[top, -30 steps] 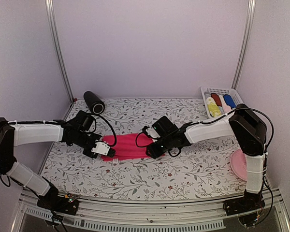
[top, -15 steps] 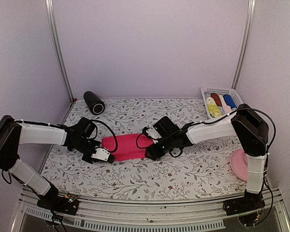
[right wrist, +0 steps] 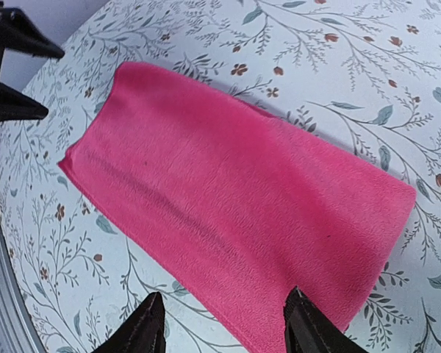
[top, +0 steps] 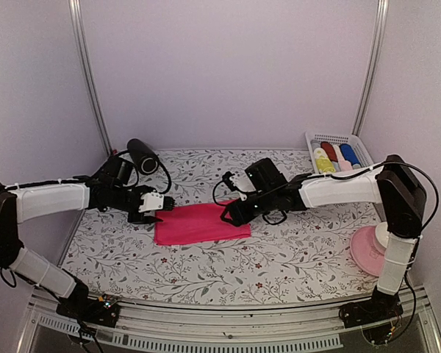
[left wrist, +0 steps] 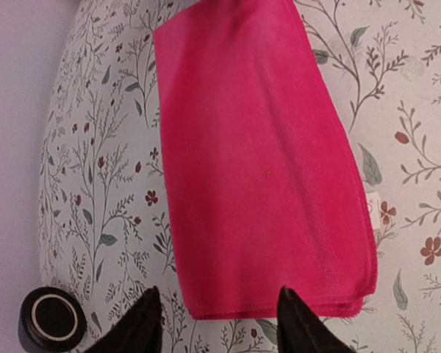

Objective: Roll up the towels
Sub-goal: Adjust the towel at the center of the board, then rotate the towel at the center of the board.

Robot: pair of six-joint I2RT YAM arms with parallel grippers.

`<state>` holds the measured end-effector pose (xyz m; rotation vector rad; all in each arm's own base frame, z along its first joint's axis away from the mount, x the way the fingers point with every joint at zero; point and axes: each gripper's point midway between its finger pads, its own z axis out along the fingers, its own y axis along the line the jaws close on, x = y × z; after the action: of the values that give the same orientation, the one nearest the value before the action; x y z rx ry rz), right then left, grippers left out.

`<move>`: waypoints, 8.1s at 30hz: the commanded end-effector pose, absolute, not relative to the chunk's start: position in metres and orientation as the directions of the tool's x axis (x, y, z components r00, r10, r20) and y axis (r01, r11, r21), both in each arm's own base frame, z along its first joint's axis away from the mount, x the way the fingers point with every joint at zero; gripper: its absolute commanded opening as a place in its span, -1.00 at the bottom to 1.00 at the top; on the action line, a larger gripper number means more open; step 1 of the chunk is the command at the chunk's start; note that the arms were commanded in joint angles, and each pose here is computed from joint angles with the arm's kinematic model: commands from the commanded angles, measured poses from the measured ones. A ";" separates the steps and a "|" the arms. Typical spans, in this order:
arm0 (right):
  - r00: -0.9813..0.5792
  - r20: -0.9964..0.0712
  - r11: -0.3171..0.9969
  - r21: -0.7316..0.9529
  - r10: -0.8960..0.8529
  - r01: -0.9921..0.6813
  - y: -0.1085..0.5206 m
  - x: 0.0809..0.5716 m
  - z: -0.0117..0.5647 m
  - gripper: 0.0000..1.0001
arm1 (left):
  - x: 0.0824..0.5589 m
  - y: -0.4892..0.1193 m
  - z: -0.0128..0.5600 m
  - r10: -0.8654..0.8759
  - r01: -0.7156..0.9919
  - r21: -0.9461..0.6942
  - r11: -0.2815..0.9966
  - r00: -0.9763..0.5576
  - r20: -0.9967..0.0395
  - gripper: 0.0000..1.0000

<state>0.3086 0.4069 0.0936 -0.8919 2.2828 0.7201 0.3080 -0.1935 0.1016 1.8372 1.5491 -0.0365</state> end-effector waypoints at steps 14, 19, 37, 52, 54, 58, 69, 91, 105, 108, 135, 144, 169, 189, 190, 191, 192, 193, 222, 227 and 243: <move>-0.672 -0.678 0.725 0.298 -0.297 -0.621 0.416 0.398 0.064 -0.35 | 0.373 -0.201 0.049 0.839 0.892 0.307 0.331 -0.129 -0.529 -1.00; -0.689 -0.672 0.793 0.248 -0.274 -0.557 0.406 0.418 0.042 -0.45 | 0.389 -0.183 0.030 0.865 0.843 0.375 0.386 -0.189 -0.466 -1.00; -0.763 -0.589 0.892 0.148 -0.267 -0.427 0.363 0.415 0.009 -0.56 | 0.397 -0.143 0.004 0.906 0.769 0.485 0.417 -0.307 -0.292 -1.00; -0.705 -0.667 0.854 0.200 -0.240 -0.480 0.380 0.420 0.074 -0.54 | 0.421 -0.142 0.041 0.893 0.678 0.582 0.450 -0.320 -0.317 -0.82; -0.692 -0.683 0.849 0.203 -0.234 -0.488 0.383 0.423 0.085 -0.53 | 0.428 -0.145 0.060 0.882 0.649 0.599 0.469 -0.312 -0.352 -0.64; -0.680 -0.694 0.853 0.188 -0.235 -0.487 0.386 0.431 0.086 -0.52 | 0.433 -0.157 0.089 0.867 0.636 0.598 0.488 -0.276 -0.414 -0.56; -0.683 -0.668 0.863 0.122 -0.294 -0.491 0.401 0.442 0.046 -0.52 | 0.380 -0.198 0.045 0.893 0.805 0.448 0.389 -0.211 -0.398 -0.69; -0.717 -0.547 0.901 -0.256 -0.433 -0.350 0.335 0.435 -0.022 -0.45 | 0.360 -0.159 -0.003 0.928 0.805 0.462 0.372 -0.307 -0.212 -0.73; -0.668 -0.635 0.910 -0.147 -0.388 -0.388 0.351 0.441 0.045 0.14 | 0.403 -0.171 0.014 0.910 0.744 0.523 0.415 -0.338 -0.240 -0.16; -0.644 -0.672 0.910 -0.111 -0.364 -0.399 0.352 0.436 0.074 0.38 | 0.406 -0.171 0.011 0.915 0.747 0.529 0.404 -0.335 -0.226 -0.17; -0.618 -0.760 0.970 -0.068 -0.203 -0.235 0.274 0.406 0.129 0.98 | 0.457 -0.349 0.185 0.833 0.637 0.648 0.418 0.015 -0.552 0.95; -0.612 -0.785 0.993 -0.033 -0.098 -0.116 0.215 0.393 0.145 0.98 | 0.351 -0.380 0.097 0.875 0.817 0.520 0.249 0.040 -0.482 0.64; -0.586 -0.806 0.993 -0.016 -0.083 -0.117 0.190 0.372 0.158 0.98 | 0.243 -0.309 0.006 0.971 0.970 0.235 -0.053 0.105 -0.214 0.34; -0.601 -0.794 0.981 0.037 -0.086 -0.189 0.214 0.376 0.149 0.98 | 0.424 -0.283 0.134 0.831 0.772 0.439 0.459 -0.198 -0.520 0.55; -0.602 -0.794 0.981 0.037 -0.087 -0.191 0.215 0.375 0.149 0.98 | 0.435 -0.282 0.129 0.834 0.758 0.453 0.470 -0.213 -0.509 0.48; -0.603 -0.792 0.981 0.036 -0.089 -0.193 0.215 0.375 0.148 0.98 | 0.444 -0.279 0.121 0.840 0.746 0.467 0.474 -0.225 -0.493 0.47; -0.605 -0.791 0.980 0.037 -0.090 -0.194 0.215 0.374 0.147 0.98 | 0.453 -0.277 0.113 0.850 0.737 0.484 0.472 -0.235 -0.472 0.47; -0.605 -0.791 0.980 0.038 -0.091 -0.197 0.216 0.373 0.146 0.98 | 0.460 -0.275 0.099 0.861 0.737 0.491 0.465 -0.245 -0.446 0.46; -0.480 -0.834 0.890 -0.026 -0.270 -0.455 0.265 0.373 0.144 0.98 | 0.560 -0.359 0.068 0.880 0.677 0.597 0.431 -0.167 -0.445 0.54; -0.305 -0.834 0.713 -0.142 -0.460 -0.687 0.323 0.344 0.136 0.98 | 0.573 -0.330 0.152 0.797 0.600 0.583 0.548 -0.164 -0.581 0.83; -0.060 -0.710 0.430 -0.355 -0.702 -0.830 0.378 0.298 0.090 0.90 | 0.314 -0.250 0.103 0.783 0.791 0.612 0.020 0.368 -0.502 0.95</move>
<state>0.3016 0.3654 0.0890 -1.2761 1.8527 0.2197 0.3563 -0.2395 0.1289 1.5955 1.5544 0.1004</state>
